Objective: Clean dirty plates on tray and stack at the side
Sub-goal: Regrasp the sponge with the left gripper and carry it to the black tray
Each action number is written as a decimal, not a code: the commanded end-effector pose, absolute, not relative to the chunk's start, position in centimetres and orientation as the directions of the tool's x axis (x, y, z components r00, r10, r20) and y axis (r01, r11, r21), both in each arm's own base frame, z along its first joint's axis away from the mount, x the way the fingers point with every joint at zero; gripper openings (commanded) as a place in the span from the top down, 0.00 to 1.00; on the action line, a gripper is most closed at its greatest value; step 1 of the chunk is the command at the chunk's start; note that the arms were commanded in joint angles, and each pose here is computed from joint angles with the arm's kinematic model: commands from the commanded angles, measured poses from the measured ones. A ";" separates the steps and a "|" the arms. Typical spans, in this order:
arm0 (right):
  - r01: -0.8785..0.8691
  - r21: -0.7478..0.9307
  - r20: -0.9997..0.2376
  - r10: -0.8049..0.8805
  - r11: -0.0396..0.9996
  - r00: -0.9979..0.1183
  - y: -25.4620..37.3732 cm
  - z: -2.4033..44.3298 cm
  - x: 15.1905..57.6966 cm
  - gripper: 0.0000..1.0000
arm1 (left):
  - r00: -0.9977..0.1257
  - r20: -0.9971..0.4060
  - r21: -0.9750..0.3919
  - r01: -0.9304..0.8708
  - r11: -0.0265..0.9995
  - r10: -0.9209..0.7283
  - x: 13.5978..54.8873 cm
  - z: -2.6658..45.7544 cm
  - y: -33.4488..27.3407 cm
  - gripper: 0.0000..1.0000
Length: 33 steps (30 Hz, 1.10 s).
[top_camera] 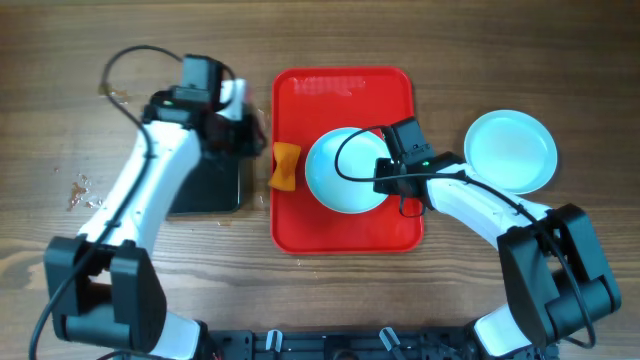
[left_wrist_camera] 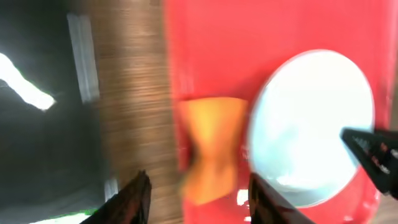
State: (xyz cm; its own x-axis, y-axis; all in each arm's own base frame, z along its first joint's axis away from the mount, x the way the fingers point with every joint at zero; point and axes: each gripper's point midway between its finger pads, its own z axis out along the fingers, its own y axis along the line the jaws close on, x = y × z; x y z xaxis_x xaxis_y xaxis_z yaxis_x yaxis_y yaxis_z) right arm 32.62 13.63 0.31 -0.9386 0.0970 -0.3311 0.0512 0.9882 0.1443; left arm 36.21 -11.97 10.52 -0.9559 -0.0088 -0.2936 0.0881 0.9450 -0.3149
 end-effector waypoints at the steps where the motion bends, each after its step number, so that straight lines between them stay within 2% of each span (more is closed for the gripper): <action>1: 0.045 0.147 -0.316 0.090 0.988 -0.945 13.5 -0.1 32.1 0.67 | -0.963 -0.269 -0.293 0.114 0.949 0.032 34.6 7.1 -15.4 0.50; 5: 0.044 0.149 -0.321 0.091 0.988 -0.943 13.5 -0.1 32.2 0.67 | -0.962 -0.270 -0.218 0.091 0.972 0.030 34.6 3.7 -16.4 0.50; 8: 0.044 0.150 -0.322 0.091 0.988 -0.942 13.5 -0.1 32.2 0.67 | -0.968 -0.244 -0.211 0.109 0.971 0.056 34.4 1.7 -17.3 0.51; 11: 0.046 0.150 -0.321 0.093 0.988 -0.942 13.5 -0.1 32.2 0.67 | -0.978 -0.202 -0.179 0.089 0.980 0.052 33.9 -0.5 -17.3 0.66; 14: 0.046 0.152 -0.323 0.093 0.987 -0.942 13.6 -0.1 32.3 0.67 | -0.979 -0.196 -0.175 0.086 0.981 0.051 33.8 -0.7 -17.3 0.92; 15: 0.046 0.152 -0.324 0.094 0.987 -0.941 13.6 0.0 32.3 0.67 | -0.978 -0.203 -0.178 0.087 0.980 0.050 34.0 -0.3 -17.4 0.96; 19: 0.046 0.152 -0.324 0.093 0.987 -0.941 13.6 0.0 32.3 0.67 | -0.968 -0.246 -0.194 0.095 0.976 0.045 34.5 1.6 -17.6 0.96; 24: 0.045 0.152 -0.325 0.093 0.987 -0.941 13.6 0.0 32.3 0.67 | -0.940 -0.340 -0.226 0.116 0.967 0.033 35.2 6.3 -17.9 0.96; 26: 0.045 0.152 -0.325 0.093 0.987 -0.941 13.6 0.0 32.3 0.67 | -0.932 -0.362 -0.234 0.121 0.965 0.029 34.9 7.9 -17.8 0.58; 27: 0.045 0.154 -0.325 0.094 0.987 -0.941 13.6 0.0 32.3 0.67 | -0.931 -0.363 -0.231 0.125 0.965 0.034 34.7 8.2 -17.7 0.53; 33: 0.037 0.167 -0.341 0.093 0.985 -0.935 13.9 0.2 32.8 0.66 | -0.942 -0.333 -0.103 0.078 0.992 0.040 34.4 6.6 -15.3 0.51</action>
State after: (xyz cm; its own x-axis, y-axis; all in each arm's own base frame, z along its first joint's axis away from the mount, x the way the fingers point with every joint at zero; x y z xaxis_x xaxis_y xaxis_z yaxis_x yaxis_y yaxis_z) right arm 33.00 13.95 0.49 -0.9336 0.0992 -0.3444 0.0457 0.9860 0.1602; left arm 33.96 -16.50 7.40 -0.9439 0.0340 -0.3284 0.1005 0.9771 -0.1875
